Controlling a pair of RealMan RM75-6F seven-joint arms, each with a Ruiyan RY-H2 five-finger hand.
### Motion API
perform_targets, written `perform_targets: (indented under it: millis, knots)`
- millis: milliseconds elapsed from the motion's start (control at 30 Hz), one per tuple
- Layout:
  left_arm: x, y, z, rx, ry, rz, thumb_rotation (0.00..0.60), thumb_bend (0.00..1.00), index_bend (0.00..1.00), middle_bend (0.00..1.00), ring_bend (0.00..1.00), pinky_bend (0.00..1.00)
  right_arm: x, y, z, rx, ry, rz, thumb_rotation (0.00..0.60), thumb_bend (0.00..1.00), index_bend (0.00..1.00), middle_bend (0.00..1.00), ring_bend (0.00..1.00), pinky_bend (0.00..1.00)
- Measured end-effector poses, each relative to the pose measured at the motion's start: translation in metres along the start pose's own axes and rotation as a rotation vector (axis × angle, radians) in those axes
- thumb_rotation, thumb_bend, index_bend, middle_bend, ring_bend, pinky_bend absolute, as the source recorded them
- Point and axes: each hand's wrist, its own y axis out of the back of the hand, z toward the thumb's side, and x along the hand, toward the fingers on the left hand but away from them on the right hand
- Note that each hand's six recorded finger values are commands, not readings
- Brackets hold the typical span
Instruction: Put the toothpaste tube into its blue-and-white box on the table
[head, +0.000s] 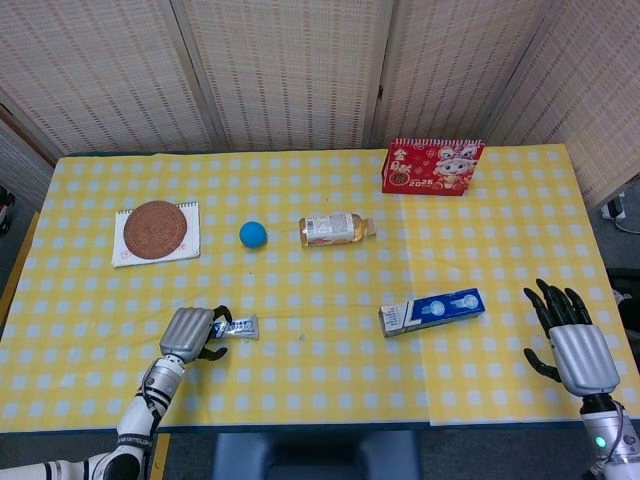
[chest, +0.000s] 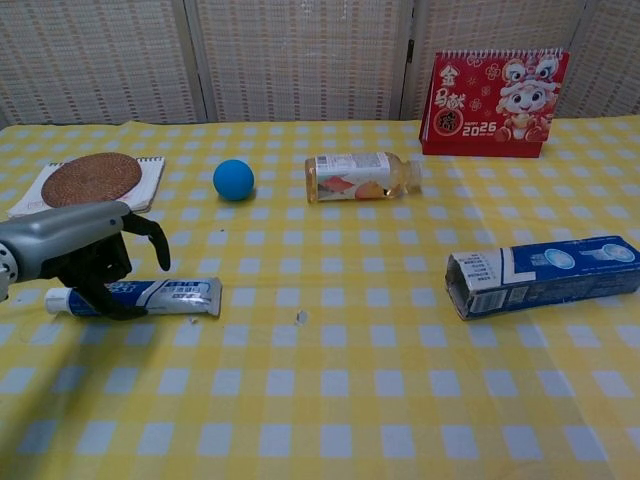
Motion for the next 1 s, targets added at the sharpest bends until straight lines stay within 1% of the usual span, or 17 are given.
perform_targets:
  millis: [133,333,600,800,900,1000]
  knots:
    - [0.010,-0.004,0.000,-0.001,0.011,-0.030,0.600,0.25,0.39,1.00,1.00,1.00,-0.003,-0.001,-0.002,-0.003,-0.009,0.007,0.600,0.31,0.00,0.00,0.00,0.00]
    - [0.023,-0.009,-0.001,0.000,0.025,-0.050,0.600,0.25,0.39,1.00,1.00,1.00,-0.006,0.000,-0.006,-0.007,-0.019,0.015,0.600,0.31,0.00,0.00,0.00,0.00]
    - [0.029,-0.015,-0.001,0.000,0.027,-0.070,0.600,0.25,0.40,1.00,1.00,1.00,-0.006,0.001,-0.009,-0.009,-0.029,0.012,0.600,0.31,0.00,0.00,0.00,0.00]
    - [0.035,-0.019,-0.001,-0.002,0.030,-0.071,0.600,0.25,0.42,1.00,1.00,1.00,-0.006,0.000,-0.008,-0.007,-0.024,0.021,0.600,0.31,0.00,0.00,0.00,0.00]
    - [0.038,-0.020,0.000,-0.004,0.028,-0.063,0.600,0.26,0.46,1.00,1.00,1.00,-0.006,-0.001,-0.007,-0.008,-0.021,0.024,0.600,0.31,0.00,0.00,0.00,0.00]
    - [0.040,-0.020,-0.001,-0.005,0.029,-0.053,0.600,0.30,0.54,1.00,1.00,1.00,-0.006,0.000,-0.007,-0.009,-0.022,0.023,0.600,0.31,0.00,0.00,0.00,0.00]
